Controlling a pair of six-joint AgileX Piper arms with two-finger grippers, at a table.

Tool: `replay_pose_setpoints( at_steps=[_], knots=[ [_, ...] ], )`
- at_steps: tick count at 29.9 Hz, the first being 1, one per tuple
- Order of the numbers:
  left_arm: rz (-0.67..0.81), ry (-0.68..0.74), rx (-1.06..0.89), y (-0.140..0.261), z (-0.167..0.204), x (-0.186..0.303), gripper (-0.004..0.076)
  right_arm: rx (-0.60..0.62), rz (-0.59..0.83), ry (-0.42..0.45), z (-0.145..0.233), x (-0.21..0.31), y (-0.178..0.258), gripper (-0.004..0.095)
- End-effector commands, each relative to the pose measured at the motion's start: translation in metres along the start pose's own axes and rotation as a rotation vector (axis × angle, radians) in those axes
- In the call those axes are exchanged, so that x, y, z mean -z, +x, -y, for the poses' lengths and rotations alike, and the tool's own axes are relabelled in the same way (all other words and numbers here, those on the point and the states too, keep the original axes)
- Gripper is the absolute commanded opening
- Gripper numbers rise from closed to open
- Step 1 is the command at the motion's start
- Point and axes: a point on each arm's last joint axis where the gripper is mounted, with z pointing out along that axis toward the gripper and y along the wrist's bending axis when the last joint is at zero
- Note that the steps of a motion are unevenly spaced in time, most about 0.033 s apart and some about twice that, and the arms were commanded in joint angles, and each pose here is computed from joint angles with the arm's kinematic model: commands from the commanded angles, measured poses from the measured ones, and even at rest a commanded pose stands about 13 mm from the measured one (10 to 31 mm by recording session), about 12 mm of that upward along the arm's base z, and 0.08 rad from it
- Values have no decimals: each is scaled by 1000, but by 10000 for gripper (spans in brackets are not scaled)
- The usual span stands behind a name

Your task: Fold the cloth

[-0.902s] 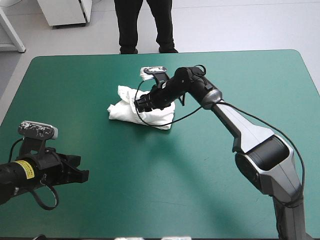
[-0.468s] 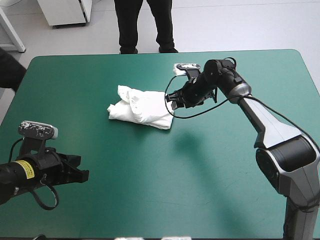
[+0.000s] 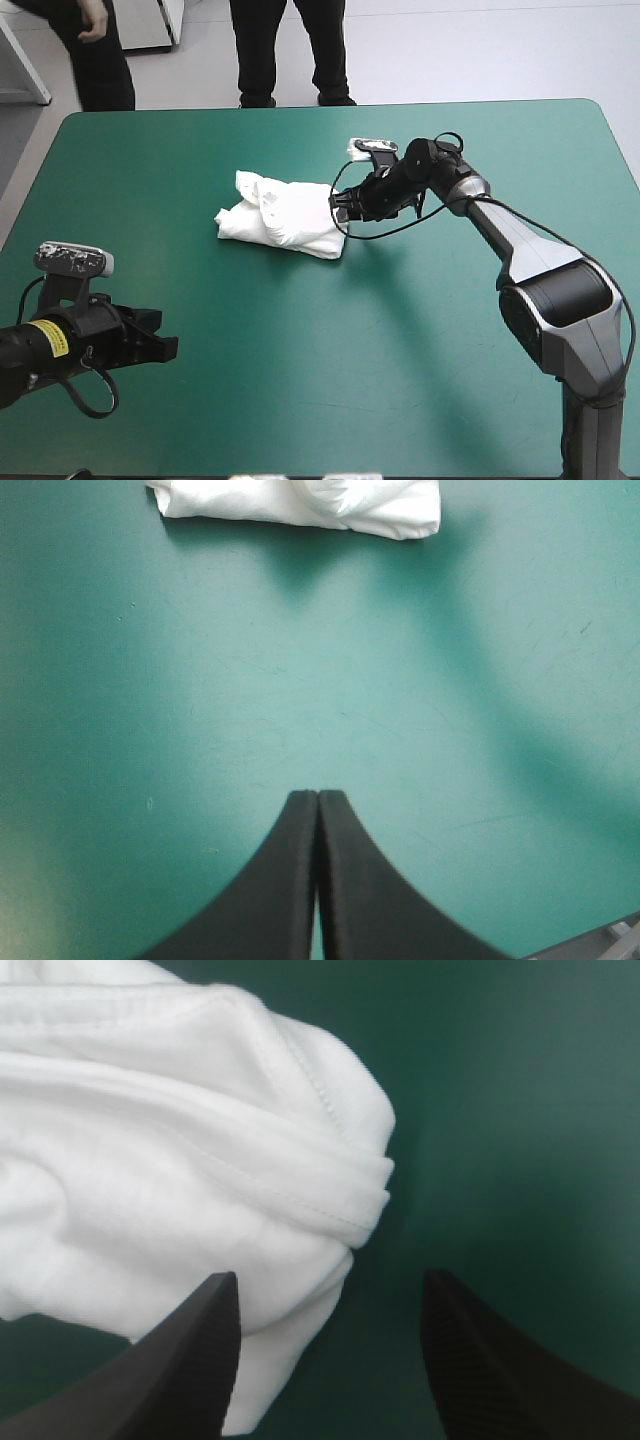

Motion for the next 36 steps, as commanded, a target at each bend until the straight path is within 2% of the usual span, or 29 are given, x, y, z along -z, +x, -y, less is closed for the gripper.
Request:
replay_pose_setpoints(
  at_steps=[1,8,11,14,17,18,24,30,36],
  knots=[
    [70,30,9,-8,3,5,-10,21,95,-60,-16,19,-11,518],
    [70,30,9,-8,3,5,-10,16,55,-93,-24,-10,-4,513],
    [70,27,8,-8,3,5,-10,8,27,-99,-27,-23,1,475],
    [68,27,8,-7,3,5,-10,-3,2,-94,-26,-30,4,325],
    [63,25,8,-7,3,5,-10,18,-3,-63,-24,-29,4,44],
    [63,25,8,-7,3,5,-10,23,-6,-52,-23,-27,4,-14],
    [63,25,8,-7,3,5,-10,43,-48,49,-15,-13,6,-17],
    [61,33,11,-7,4,5,-10,53,21,213,7,25,8,-17],
    [61,33,11,-7,4,5,-10,-70,76,293,58,69,45,-17]
  ],
)
